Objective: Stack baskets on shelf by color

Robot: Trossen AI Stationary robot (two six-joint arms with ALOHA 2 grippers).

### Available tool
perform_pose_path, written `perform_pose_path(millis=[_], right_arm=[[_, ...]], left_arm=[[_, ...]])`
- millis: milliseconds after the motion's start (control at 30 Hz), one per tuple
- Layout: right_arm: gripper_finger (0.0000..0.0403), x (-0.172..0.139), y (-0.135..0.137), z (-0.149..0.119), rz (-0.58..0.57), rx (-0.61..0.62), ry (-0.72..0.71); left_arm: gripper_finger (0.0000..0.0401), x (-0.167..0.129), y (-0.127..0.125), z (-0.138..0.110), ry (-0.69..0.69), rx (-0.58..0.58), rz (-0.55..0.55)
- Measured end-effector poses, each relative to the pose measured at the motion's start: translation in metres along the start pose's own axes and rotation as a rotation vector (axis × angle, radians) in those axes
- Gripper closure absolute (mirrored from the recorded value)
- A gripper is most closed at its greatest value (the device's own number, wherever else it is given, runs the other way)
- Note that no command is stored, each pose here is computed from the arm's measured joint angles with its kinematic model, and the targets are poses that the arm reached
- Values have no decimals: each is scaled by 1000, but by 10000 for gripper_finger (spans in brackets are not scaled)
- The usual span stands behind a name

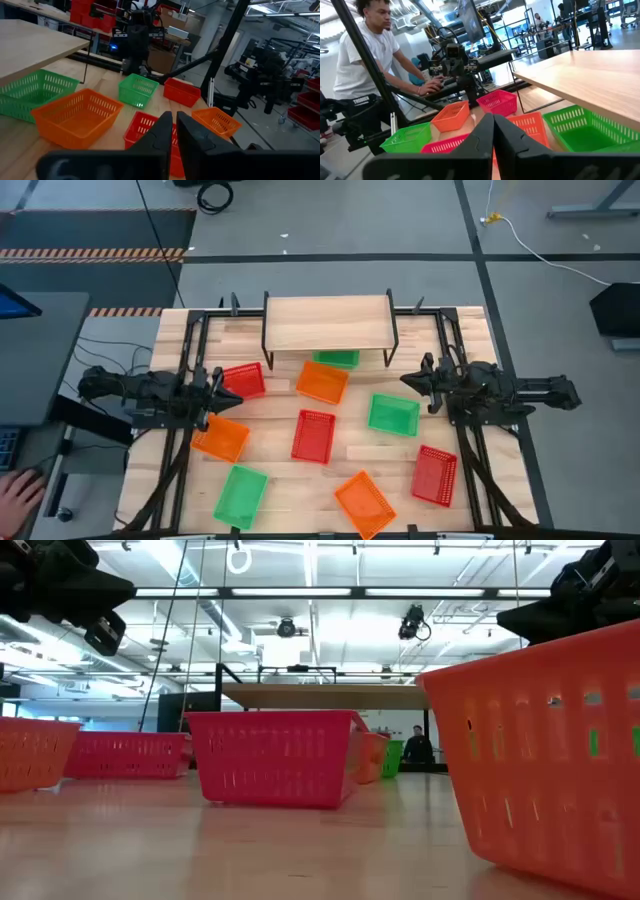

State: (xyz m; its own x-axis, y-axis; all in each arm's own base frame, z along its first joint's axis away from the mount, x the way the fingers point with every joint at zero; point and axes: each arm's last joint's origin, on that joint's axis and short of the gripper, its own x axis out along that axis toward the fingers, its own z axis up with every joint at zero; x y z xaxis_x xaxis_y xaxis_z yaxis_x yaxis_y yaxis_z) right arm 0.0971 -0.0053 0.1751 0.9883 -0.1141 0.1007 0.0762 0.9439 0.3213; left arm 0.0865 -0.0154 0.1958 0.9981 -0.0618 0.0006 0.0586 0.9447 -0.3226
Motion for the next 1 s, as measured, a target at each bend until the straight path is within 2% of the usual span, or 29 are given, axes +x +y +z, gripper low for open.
perform_pose_path(millis=[1000], right_arm=[[391,0,0,0,0,0,0]], left_arm=[[364,0,0,0,0,0,0]])
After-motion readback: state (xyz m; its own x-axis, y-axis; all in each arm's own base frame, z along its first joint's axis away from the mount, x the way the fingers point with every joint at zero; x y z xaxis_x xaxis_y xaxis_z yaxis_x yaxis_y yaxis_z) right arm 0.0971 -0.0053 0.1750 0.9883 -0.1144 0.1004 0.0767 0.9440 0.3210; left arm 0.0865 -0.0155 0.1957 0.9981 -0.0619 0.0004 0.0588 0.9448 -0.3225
